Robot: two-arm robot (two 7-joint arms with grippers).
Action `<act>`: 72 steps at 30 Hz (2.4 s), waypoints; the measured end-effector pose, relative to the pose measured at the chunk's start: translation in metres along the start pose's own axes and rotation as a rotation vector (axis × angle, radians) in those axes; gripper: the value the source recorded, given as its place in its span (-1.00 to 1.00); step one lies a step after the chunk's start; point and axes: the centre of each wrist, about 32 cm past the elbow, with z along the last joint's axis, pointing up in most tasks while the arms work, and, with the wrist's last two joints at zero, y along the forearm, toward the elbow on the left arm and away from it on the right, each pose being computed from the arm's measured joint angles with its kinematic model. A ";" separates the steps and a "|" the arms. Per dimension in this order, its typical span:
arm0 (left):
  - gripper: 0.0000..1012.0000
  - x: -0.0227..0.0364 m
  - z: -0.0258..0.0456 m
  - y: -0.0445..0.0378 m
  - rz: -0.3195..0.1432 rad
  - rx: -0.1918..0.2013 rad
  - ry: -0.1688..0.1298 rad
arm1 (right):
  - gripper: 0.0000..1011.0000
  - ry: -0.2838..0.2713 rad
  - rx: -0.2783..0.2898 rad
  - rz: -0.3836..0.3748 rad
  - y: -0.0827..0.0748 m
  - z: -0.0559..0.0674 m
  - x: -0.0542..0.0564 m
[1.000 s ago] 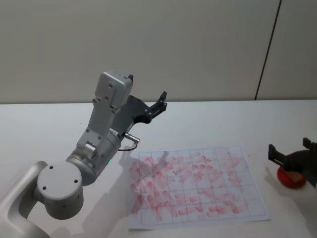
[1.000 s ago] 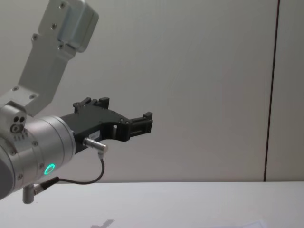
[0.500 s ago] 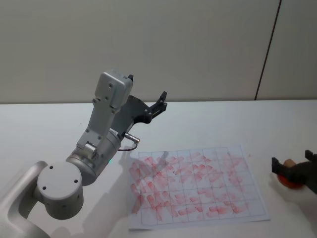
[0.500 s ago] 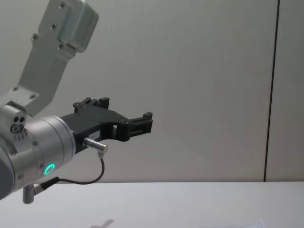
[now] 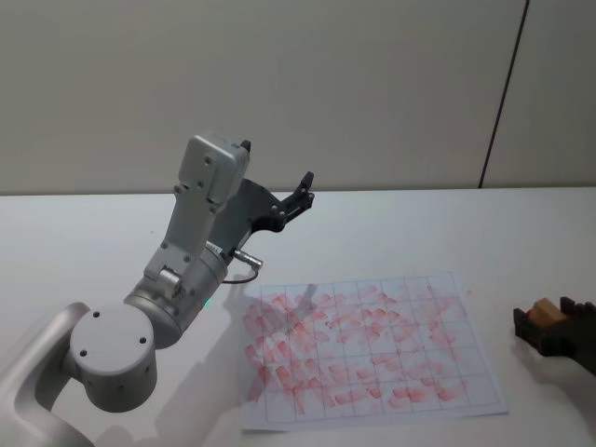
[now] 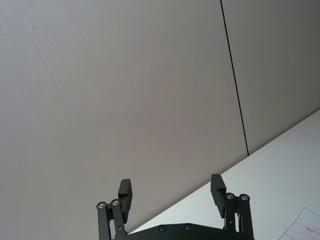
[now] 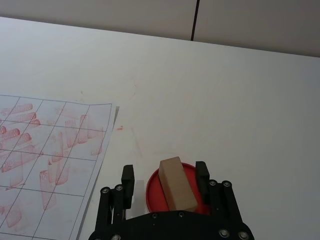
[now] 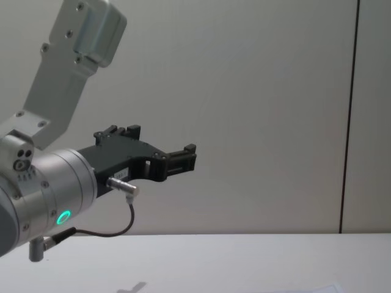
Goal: Use the one hand to pick up the stamp and affix it onto the A4 paper.
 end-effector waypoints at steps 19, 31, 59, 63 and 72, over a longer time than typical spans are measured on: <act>0.98 0.0000 0.0000 0.0000 0.000 0.000 0.000 | -0.59 -0.032 0.007 -0.013 -0.007 0.004 0.009; 0.98 0.0000 0.0000 0.0000 0.000 0.000 0.000 | -0.63 -0.023 -0.035 -0.034 -0.009 0.001 0.012; 0.98 0.0000 0.0000 0.0000 0.000 0.000 0.000 | -0.62 -0.046 0.032 -0.066 -0.019 0.010 0.015; 0.98 0.0000 0.0000 0.0000 0.000 0.000 0.000 | -0.62 -0.070 0.084 -0.068 -0.023 0.021 0.014; 0.98 0.0000 0.0000 0.0000 0.000 0.000 0.000 | -0.62 -0.123 0.178 -0.044 -0.028 0.041 0.007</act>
